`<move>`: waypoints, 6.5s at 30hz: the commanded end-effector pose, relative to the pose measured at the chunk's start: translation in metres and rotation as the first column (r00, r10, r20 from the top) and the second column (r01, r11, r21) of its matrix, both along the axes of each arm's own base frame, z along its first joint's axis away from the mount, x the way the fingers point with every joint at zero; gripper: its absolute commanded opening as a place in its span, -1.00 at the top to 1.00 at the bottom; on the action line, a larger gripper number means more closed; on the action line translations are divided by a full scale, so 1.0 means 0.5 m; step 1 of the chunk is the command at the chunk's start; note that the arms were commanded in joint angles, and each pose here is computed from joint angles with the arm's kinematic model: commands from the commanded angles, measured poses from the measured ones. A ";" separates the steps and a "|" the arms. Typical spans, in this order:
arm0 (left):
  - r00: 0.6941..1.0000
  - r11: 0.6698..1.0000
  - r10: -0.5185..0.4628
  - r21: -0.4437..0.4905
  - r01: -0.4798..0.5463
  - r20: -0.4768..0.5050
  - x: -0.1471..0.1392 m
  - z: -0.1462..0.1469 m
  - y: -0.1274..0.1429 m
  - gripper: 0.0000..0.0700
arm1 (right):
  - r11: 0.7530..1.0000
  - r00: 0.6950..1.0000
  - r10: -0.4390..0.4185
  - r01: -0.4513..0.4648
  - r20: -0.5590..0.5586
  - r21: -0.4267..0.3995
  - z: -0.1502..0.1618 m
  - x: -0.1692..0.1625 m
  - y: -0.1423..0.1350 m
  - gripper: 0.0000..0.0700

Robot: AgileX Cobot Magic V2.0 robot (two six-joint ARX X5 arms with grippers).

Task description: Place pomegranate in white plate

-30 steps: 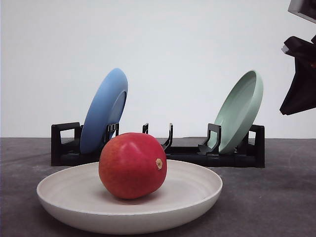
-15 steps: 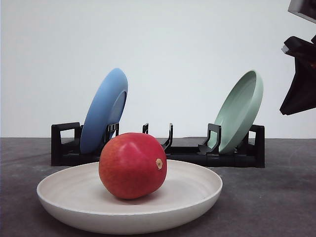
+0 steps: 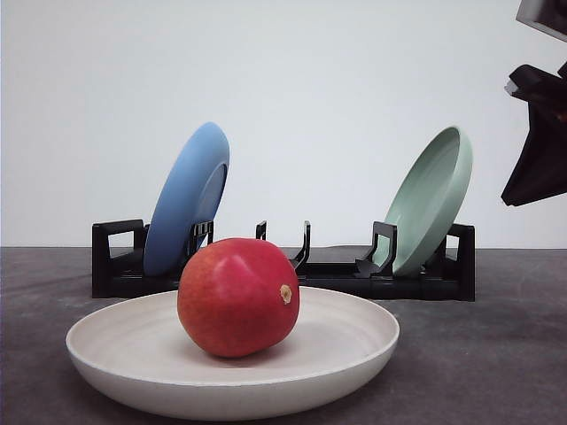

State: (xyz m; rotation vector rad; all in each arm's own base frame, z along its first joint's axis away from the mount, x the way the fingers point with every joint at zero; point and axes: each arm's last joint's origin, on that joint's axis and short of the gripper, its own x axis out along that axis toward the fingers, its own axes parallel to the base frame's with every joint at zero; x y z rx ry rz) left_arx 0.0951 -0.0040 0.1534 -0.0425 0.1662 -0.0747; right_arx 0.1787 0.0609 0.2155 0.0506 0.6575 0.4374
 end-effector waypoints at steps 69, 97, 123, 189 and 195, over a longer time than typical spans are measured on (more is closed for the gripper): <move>1.000 1.000 -0.003 0.013 0.003 -0.012 0.001 -0.008 0.000 0.95 | 0.935 0.799 -0.340 0.342 0.495 0.089 -0.121 -0.164 -0.112 0.92; 1.000 1.000 -0.003 0.013 0.003 -0.012 0.001 -0.008 0.000 0.95 | 0.935 0.787 -0.340 0.340 0.514 0.098 -0.117 -0.164 -0.112 0.92; 1.000 1.000 -0.003 0.013 0.003 -0.012 0.001 -0.008 0.000 0.95 | 0.935 0.787 -0.340 0.340 0.514 0.098 -0.117 -0.164 -0.112 0.92; 1.000 1.000 -0.003 0.013 0.003 -0.012 0.001 -0.008 0.000 0.95 | 0.935 0.787 -0.340 0.340 0.514 0.098 -0.117 -0.164 -0.112 0.92; 1.000 1.000 -0.003 0.013 0.003 -0.012 0.001 -0.008 0.000 0.95 | 0.935 0.787 -0.340 0.340 0.514 0.098 -0.117 -0.164 -0.112 0.92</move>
